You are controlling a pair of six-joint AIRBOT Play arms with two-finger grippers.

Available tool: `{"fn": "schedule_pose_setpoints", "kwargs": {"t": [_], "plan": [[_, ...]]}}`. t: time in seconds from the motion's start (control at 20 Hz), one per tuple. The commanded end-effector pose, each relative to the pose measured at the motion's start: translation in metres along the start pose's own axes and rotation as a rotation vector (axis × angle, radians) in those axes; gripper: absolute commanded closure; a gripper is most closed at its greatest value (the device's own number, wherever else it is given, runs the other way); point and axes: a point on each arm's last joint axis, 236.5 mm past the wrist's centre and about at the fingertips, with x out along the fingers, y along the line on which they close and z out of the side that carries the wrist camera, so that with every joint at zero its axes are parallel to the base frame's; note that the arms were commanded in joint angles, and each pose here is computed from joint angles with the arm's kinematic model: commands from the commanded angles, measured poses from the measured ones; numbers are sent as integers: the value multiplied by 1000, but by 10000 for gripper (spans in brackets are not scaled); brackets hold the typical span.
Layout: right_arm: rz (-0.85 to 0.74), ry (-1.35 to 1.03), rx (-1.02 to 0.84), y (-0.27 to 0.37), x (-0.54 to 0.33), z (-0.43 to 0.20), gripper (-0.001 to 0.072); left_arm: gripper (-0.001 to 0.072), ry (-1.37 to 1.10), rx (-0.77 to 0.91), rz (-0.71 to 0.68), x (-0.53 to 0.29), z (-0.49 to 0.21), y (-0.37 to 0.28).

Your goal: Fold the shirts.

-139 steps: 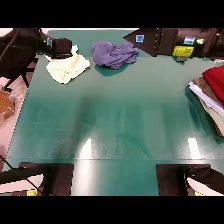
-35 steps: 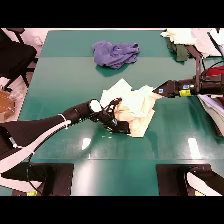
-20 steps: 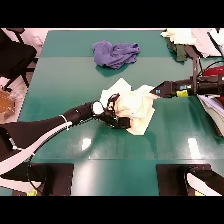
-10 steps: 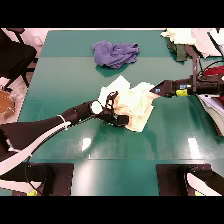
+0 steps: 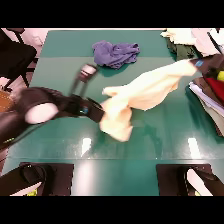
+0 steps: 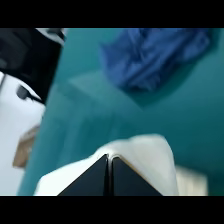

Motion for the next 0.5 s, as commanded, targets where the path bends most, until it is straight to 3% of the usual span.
{"fn": "schedule_pose_setpoints", "kwargs": {"t": [0.0,0.1,0.25,0.45], "plan": [[79,-217,-115,61,-51,49,687,682,-389,63,369,-142,71,83],[116,-292,-230,110,-82,60,687,681,-557,65,454,-211,104,95],[164,-395,-406,184,-133,57,687,681,-712,68,430,-276,131,85],[-25,-291,-394,158,-139,31,688,681,-683,83,440,-280,129,86]]}}
